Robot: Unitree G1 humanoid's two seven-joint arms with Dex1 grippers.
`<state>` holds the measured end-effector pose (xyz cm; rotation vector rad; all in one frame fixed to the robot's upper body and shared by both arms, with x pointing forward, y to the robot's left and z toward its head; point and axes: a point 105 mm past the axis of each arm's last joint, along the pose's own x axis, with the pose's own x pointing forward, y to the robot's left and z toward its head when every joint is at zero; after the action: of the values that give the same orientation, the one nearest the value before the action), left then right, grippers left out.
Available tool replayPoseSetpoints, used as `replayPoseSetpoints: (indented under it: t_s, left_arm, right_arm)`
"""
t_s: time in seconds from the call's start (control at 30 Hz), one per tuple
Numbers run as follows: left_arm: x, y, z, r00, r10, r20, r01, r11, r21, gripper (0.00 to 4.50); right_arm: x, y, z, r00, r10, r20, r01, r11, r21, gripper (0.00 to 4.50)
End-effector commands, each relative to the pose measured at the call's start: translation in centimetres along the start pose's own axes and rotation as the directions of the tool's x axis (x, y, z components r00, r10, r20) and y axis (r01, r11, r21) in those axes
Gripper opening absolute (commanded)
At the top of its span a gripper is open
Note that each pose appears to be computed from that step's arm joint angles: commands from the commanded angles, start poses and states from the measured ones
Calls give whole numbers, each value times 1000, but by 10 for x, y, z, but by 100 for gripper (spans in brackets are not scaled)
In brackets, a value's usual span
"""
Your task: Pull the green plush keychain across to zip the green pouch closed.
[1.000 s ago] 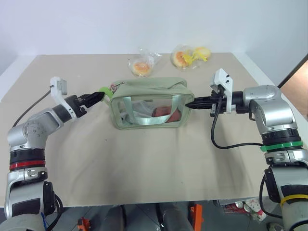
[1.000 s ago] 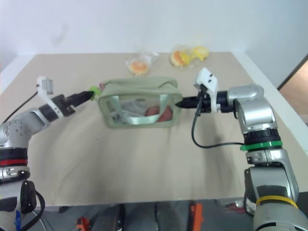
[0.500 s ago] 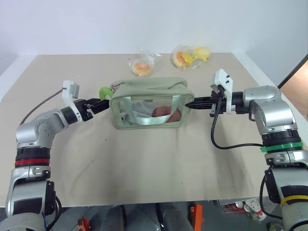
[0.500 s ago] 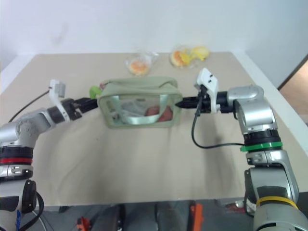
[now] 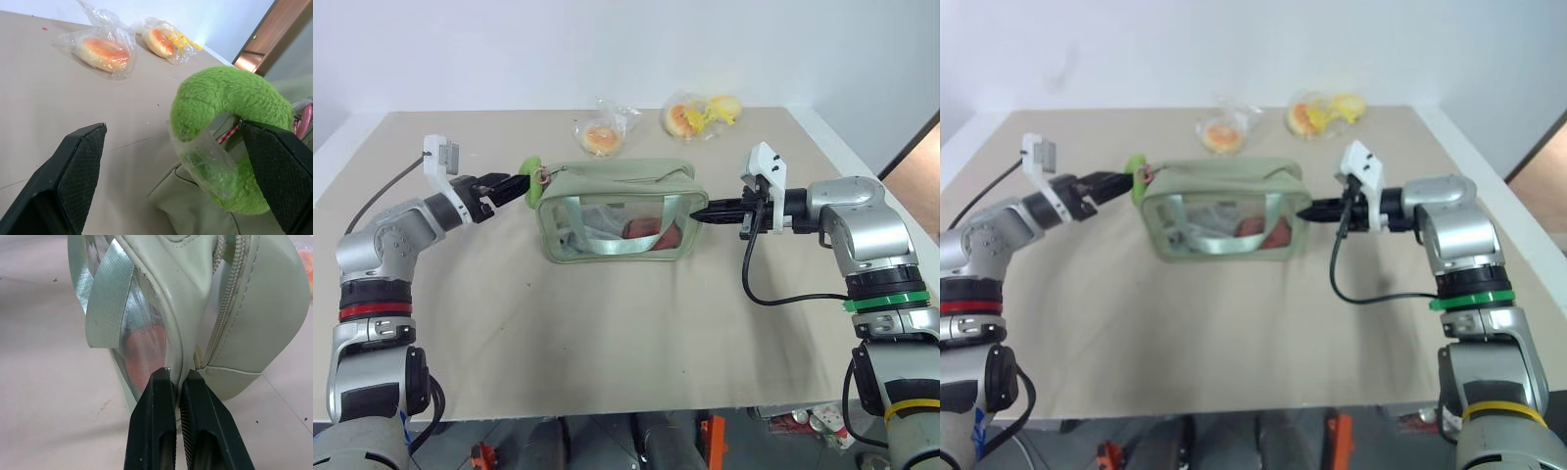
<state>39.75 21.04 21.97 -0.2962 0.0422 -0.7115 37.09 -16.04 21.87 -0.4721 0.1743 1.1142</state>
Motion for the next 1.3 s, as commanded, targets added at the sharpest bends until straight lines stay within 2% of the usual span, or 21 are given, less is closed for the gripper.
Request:
replayPoseSetpoints:
  t_s: [0.03, 0.13, 0.27, 0.37, 0.73, 0.9, 0.93, 1.2, 1.23, 1.27, 1.3]
  left_arm:
    - [-2, -6, 17, 999, -21, 27, 19, 998, 54, 450]
    - [2, -11, 8, 999, -35, -13, 36, 996, 84, 450]
    - [3, -16, -16, 989, -45, -143, 74, 977, 201, 450]
    - [3, -16, -22, 983, -50, -176, 92, 966, 242, 450]
    - [16, -7, 10, 998, 17, -53, -3, 969, 246, 450]
    - [17, -9, 8, 998, -5, -60, 18, 972, 233, 450]
    - [17, -10, 7, 998, -7, -61, 21, 972, 234, 396]
    - [16, -10, 4, 998, -11, -68, 26, 972, 235, 127]
    - [16, -9, 4, 998, -8, -66, 24, 972, 234, 115]
    - [16, -8, 4, 998, -5, -64, 20, 972, 234, 46]
    - [16, -8, 4, 998, -3, -63, 18, 972, 233, 28]
  right_arm:
    - [-7, -4, 15, 999, -24, 34, 25, 999, -46, 7]
    - [-7, -4, 16, 999, -24, 35, 26, 999, -48, 7]
    - [-7, -4, 17, 999, -25, 39, 27, 998, -50, 7]
    - [-7, -4, 17, 999, -25, 41, 27, 998, -52, 7]
    - [-6, -4, 17, 999, -28, 40, 30, 998, -51, 7]
    - [-7, -4, 18, 999, -34, 41, 36, 998, -51, 7]
    - [-7, -4, 18, 999, -34, 41, 36, 998, -50, 0]
    - [-6, -4, 18, 999, -33, 42, 35, 998, -50, 0]
    - [-6, -5, 18, 999, -33, 43, 35, 998, -51, 0]
    - [-6, -4, 18, 999, -32, 43, 34, 998, -51, 0]
    - [-5, -4, 18, 999, -31, 43, 33, 998, -51, 0]
